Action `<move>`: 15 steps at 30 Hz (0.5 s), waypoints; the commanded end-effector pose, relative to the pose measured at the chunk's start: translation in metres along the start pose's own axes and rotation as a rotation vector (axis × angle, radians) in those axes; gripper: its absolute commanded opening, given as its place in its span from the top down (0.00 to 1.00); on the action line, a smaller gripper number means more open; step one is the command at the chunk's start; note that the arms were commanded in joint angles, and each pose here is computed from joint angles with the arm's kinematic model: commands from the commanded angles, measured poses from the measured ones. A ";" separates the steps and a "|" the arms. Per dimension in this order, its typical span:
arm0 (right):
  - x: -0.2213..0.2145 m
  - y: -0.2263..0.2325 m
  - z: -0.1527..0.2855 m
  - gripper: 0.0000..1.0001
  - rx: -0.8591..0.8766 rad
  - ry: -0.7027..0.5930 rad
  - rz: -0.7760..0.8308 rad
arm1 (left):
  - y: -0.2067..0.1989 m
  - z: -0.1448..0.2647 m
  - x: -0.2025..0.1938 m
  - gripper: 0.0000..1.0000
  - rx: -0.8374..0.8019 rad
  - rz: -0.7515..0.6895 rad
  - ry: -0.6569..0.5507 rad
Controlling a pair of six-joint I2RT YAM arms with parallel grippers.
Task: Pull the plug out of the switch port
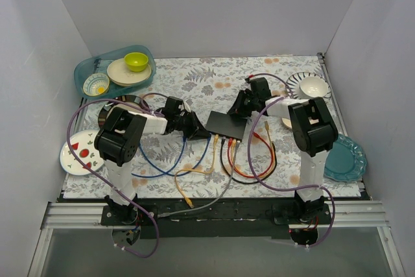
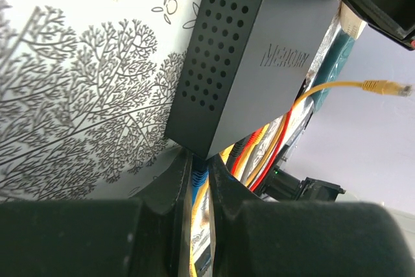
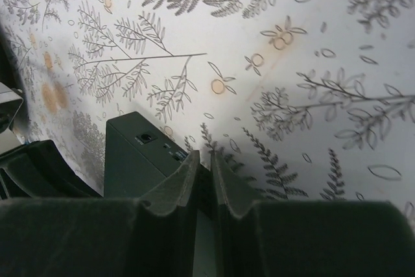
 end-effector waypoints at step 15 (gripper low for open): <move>0.022 0.046 0.055 0.75 0.199 -0.191 0.054 | 0.018 0.004 0.026 0.64 0.181 0.056 -0.185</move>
Point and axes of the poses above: each gripper's point midway between its finger pads, its own z axis back along the fingers, its own y axis along the line the jaws close on, x = y × z, the point moved 10 cm from there along z, back along the fingers, and after that the axes turned 15 degrees about z, right-handed, at the moved point
